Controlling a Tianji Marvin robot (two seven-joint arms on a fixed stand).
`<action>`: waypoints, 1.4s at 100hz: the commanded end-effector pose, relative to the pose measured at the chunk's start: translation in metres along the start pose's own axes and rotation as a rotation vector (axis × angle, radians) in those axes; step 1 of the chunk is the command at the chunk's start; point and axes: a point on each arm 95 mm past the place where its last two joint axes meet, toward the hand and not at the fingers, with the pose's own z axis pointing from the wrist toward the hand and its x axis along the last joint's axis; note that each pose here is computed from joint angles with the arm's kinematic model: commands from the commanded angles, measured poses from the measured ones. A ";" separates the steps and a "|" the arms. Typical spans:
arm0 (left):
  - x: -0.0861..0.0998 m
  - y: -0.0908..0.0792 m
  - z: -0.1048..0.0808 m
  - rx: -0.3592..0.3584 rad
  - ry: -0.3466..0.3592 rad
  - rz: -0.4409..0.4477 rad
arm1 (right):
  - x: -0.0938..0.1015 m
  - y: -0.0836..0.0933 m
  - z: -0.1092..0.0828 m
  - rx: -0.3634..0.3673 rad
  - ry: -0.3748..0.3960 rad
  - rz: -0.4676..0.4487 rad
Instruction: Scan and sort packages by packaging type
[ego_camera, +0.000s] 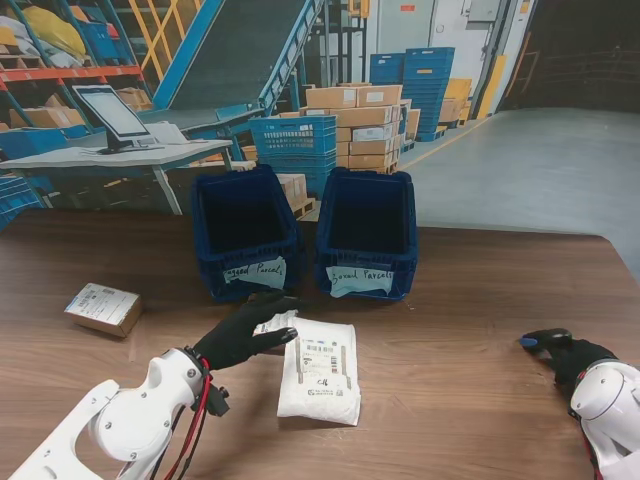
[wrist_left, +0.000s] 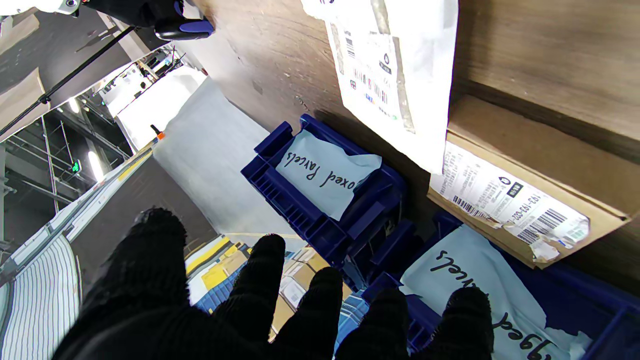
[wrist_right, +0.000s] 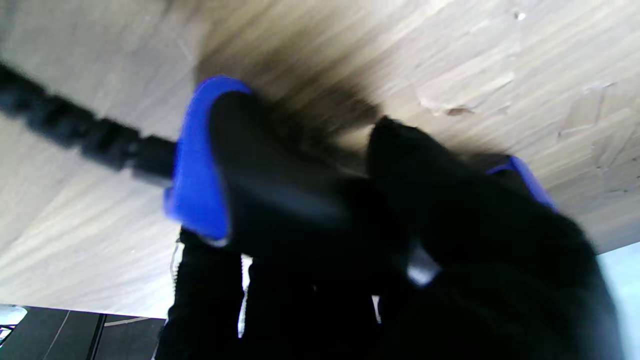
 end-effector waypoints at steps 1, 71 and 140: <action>0.003 0.003 -0.001 -0.019 0.006 -0.007 | 0.004 -0.006 -0.001 0.026 0.011 0.006; 0.002 0.003 -0.003 -0.021 0.004 -0.011 | 0.020 -0.002 -0.016 -0.084 0.107 0.069; -0.004 -0.001 -0.006 -0.027 0.005 0.009 | 0.064 0.010 -0.114 -0.243 0.370 0.105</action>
